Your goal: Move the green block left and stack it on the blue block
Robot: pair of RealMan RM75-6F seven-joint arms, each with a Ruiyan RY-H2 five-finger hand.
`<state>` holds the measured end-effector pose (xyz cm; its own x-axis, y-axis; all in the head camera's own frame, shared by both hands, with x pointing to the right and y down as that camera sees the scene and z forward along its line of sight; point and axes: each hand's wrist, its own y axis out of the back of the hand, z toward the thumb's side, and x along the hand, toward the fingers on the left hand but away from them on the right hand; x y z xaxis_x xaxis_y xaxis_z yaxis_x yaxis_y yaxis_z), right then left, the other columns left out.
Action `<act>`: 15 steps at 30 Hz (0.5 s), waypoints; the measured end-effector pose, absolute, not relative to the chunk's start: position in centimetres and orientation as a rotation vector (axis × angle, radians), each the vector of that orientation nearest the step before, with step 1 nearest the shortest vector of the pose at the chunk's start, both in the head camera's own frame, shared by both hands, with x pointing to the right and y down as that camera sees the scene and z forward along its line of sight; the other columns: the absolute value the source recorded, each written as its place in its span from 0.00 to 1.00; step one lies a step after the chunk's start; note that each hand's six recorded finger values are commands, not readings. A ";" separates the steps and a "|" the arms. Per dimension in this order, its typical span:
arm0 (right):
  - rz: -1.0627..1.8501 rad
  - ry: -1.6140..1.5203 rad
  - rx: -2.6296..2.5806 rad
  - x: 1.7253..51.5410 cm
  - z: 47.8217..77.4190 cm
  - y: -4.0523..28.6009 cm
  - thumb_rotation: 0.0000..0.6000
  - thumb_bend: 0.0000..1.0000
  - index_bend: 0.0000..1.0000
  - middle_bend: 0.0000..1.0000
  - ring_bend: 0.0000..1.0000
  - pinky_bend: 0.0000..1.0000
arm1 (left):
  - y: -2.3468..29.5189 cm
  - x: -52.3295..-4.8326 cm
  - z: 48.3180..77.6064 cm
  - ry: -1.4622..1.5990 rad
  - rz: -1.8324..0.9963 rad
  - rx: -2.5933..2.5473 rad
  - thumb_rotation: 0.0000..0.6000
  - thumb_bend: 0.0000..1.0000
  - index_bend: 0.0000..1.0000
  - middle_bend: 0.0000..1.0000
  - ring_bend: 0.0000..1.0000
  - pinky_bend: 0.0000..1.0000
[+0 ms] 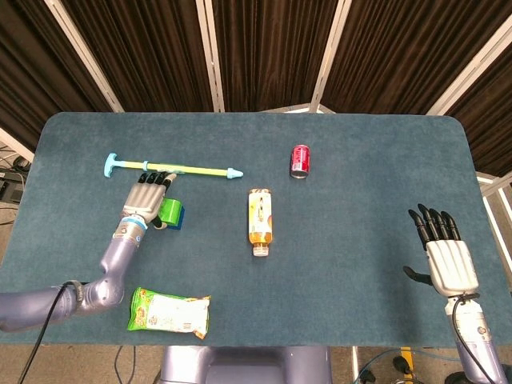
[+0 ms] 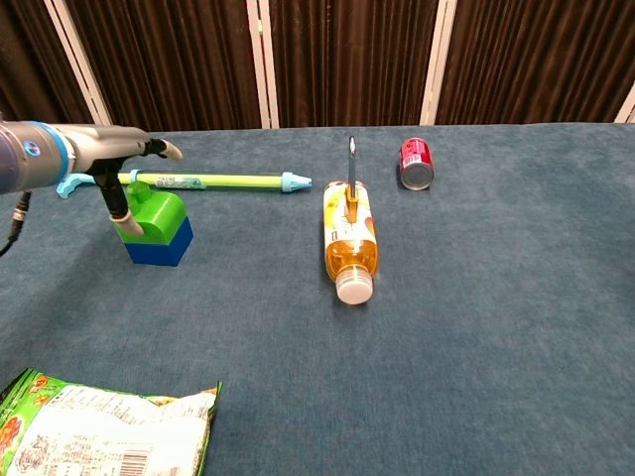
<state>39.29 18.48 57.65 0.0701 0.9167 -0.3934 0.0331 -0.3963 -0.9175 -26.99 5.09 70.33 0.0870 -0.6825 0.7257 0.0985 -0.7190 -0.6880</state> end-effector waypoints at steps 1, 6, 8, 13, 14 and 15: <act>1.427 -0.977 -1.568 39.2 57.6 18.5 1.00 0.00 0.00 0.00 0.00 0.00 | 5.0 -27.2 70.1 0.583 -1.694 -1.777 1.00 0.06 0.00 0.00 0.00 0.00; 1.412 -0.978 -1.571 39.0 57.2 18.6 1.00 0.00 0.00 0.00 0.00 0.00 | 4.5 -29.1 68.0 0.653 -1.684 -1.763 1.00 0.06 0.00 0.00 0.00 0.00; 1.407 -0.979 -1.571 39.0 57.1 18.7 1.00 0.00 0.00 0.00 0.00 0.00 | 4.3 -29.9 66.9 0.691 -1.664 -1.748 1.00 0.06 0.00 0.00 0.00 0.00; 1.392 -0.981 -1.576 38.8 56.8 18.8 1.00 0.00 0.00 0.00 0.00 0.00 | 4.7 -31.9 64.3 0.790 -1.575 -1.704 1.00 0.05 0.00 0.00 0.00 0.00; 1.388 -0.980 -1.576 38.7 56.8 18.8 1.00 0.00 0.00 0.00 0.00 0.00 | 5.0 -32.5 63.5 0.819 -1.549 -1.690 1.00 0.05 0.00 0.00 0.00 0.00; 1.385 -0.979 -1.576 38.7 56.8 18.8 1.00 0.00 0.00 0.00 0.00 0.00 | 5.3 -33.1 62.9 0.842 -1.530 -1.679 1.00 0.05 0.00 0.00 0.00 0.00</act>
